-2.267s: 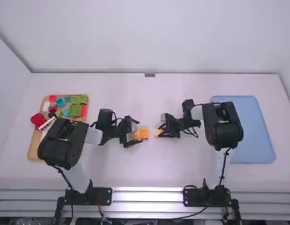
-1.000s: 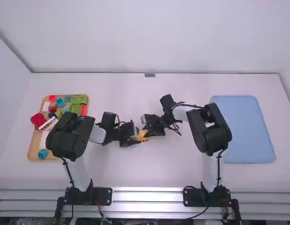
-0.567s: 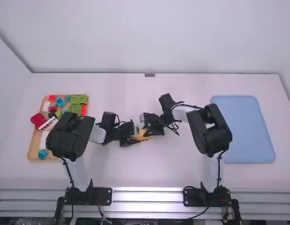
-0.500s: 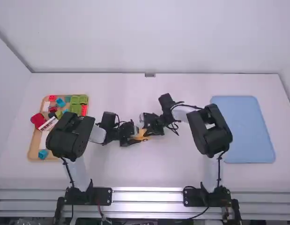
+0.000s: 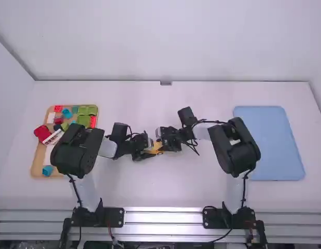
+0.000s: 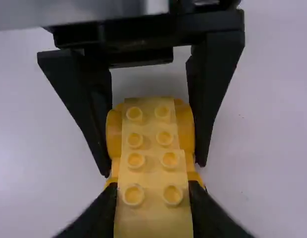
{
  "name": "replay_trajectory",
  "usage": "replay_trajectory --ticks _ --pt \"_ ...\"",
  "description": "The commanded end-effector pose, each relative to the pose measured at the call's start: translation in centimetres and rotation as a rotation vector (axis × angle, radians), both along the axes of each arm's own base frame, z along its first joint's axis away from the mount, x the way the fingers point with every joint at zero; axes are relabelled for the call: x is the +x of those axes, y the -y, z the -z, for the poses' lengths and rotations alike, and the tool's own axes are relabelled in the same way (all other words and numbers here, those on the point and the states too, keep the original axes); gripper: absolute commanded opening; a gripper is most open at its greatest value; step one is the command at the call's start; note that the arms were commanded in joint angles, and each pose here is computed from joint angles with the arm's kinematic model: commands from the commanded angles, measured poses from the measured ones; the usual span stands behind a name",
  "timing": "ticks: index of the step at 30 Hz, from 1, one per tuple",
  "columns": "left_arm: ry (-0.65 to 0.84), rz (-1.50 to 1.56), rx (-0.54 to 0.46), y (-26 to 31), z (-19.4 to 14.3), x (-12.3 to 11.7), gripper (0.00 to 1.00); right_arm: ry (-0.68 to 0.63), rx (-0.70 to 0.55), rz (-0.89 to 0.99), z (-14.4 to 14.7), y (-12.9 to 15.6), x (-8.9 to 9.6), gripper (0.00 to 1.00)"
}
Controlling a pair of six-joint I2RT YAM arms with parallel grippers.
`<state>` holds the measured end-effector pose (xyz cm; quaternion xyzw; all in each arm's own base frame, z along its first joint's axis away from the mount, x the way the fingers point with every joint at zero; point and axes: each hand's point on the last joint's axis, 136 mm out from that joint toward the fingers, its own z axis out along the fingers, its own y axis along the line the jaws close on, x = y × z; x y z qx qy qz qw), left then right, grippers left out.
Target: Assemble lego blocks to make yellow taxi
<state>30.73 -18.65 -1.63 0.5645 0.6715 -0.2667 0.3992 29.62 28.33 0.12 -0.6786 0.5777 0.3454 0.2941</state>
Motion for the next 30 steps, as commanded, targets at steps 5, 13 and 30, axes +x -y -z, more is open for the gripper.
replay_trajectory --ticks 5,13,30 --pt "-0.013 0.037 -0.011 0.5 0.2 -0.9 0.51 -0.012 0.002 0.012 -1.0 0.0 0.8 0.98" --pt "-0.007 0.040 -0.007 0.7 0.2 -0.9 0.53 -0.002 0.178 -0.014 -6.2 3.5 1.2 0.99" --pt "-0.009 0.043 -0.010 0.8 0.2 -1.0 0.52 0.000 -0.045 0.139 0.5 2.0 -0.1 0.00"
